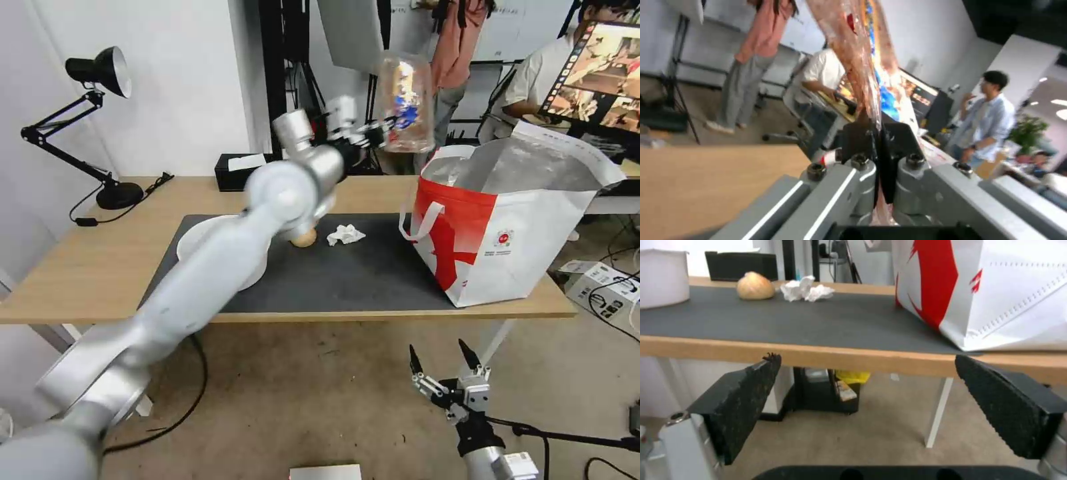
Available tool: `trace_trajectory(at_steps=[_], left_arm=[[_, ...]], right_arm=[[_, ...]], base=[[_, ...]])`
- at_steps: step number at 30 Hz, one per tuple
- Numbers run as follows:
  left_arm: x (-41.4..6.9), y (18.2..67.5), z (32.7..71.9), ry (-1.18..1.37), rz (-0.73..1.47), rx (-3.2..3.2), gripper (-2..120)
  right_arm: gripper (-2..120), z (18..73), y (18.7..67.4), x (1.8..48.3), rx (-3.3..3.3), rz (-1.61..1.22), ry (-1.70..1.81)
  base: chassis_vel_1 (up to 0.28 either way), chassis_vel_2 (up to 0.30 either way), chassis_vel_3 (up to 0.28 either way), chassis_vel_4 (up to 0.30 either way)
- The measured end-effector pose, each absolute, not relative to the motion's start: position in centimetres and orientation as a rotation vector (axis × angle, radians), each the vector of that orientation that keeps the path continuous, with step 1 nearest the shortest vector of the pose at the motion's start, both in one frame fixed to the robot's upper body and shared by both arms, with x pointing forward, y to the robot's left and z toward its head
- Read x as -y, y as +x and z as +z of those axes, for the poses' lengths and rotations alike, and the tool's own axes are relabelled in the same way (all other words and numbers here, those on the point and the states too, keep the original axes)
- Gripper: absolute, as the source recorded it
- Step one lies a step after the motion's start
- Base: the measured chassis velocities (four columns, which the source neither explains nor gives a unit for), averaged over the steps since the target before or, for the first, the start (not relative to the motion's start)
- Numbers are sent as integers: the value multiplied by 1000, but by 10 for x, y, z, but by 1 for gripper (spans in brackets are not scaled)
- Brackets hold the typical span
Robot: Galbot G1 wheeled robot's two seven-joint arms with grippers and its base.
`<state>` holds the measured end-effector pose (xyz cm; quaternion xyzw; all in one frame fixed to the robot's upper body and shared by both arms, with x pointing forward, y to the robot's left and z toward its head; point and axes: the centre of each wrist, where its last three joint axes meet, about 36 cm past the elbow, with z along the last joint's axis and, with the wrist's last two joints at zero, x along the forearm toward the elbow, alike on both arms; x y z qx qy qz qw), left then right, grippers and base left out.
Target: Pick up the trash from the table and place it into the takeout bag.
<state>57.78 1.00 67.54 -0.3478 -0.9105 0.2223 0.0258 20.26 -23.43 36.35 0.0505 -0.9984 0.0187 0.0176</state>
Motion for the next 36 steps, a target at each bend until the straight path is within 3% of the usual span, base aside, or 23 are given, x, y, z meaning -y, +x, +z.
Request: trace_trajectory(at_steps=[7,18,23,36], left_arm=[[65,581,648,-1145,343,3004,0],[91,569,614,-1247,68,2984,0],[89,568,608,-1253,42,2967,0],[86,564,615,-1301,78,2930,47]], right_arm=[[100,358,201,234,3091,58,148],[100,360,203,235,3082,8,175],[100,359,203,236,3077,5,178],[100,354,203,233,3061,4,182]], base=[[0,0,0,0],[0,0,0,0],[0,0,0,0],[0,0,0,0]])
